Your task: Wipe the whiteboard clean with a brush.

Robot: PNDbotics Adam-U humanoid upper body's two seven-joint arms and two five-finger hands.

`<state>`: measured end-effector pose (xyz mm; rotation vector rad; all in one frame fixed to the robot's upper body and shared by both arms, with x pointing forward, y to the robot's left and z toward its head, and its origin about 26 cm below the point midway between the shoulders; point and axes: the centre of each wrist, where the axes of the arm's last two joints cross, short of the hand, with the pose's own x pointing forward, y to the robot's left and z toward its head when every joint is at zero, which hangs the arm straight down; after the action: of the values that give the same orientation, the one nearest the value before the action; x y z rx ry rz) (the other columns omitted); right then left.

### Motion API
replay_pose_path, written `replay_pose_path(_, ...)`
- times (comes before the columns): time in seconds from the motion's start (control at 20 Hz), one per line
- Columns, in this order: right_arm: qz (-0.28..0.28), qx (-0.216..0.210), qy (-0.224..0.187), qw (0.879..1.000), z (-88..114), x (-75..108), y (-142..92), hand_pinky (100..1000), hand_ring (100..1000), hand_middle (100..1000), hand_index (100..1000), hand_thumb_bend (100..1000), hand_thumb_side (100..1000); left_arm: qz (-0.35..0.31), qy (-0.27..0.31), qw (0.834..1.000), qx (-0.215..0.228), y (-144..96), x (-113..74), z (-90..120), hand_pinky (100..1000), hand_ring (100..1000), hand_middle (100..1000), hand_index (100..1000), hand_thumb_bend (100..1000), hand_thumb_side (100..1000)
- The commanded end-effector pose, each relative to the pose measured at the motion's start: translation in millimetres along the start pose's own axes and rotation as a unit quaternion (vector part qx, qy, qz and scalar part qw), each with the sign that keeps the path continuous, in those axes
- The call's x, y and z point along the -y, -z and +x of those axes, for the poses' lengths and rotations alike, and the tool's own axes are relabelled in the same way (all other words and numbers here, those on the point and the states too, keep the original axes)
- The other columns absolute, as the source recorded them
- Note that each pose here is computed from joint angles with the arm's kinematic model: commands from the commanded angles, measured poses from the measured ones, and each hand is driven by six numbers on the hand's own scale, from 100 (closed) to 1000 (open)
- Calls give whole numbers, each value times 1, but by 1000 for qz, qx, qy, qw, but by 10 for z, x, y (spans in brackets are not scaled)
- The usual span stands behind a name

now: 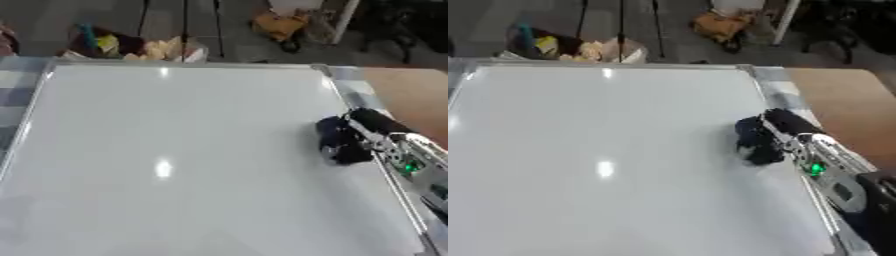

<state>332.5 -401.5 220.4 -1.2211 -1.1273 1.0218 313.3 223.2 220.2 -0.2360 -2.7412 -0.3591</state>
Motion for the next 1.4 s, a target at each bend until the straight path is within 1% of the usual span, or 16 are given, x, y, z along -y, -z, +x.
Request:
replay_pose_path(0.05, -13, -21, -18, 1000, -121, 99, -11, 535, 571, 221, 338, 100, 398, -5, 4, 1000, 11, 32, -16, 50, 360, 710, 583, 482, 112, 939)
replay_pose_path(0.35, -19, -48, -18, 999, -225, 80, 0, 541, 572, 218, 341, 100, 398, -5, 5, 1000, 10, 31, -17, 50, 360, 710, 583, 482, 113, 939)
replay_pose_path(0.75, -24, -53, -26, 998, -224, 75, -7, 545, 574, 217, 348, 100, 398, -5, 4, 1000, 10, 35, -15, 50, 361, 710, 583, 483, 113, 938)
replay_pose_path(1.0, -23, -41, -27, 999, -169, 81, -12, 542, 572, 213, 346, 100, 390, -6, 3, 1000, 11, 42, -9, 51, 361, 710, 584, 483, 113, 938)
replay_pose_path(1.2, -19, -27, -27, 999, -111, 98, -8, 540, 571, 215, 347, 100, 364, -6, 2, 1000, 12, 48, -5, 51, 361, 710, 584, 483, 113, 938)
replay_pose_path(1.4, -4, -14, -21, 1000, -67, 108, 2, 548, 578, 232, 363, 100, 379, -7, 2, 1000, 12, 52, -4, 52, 361, 711, 584, 484, 113, 938)
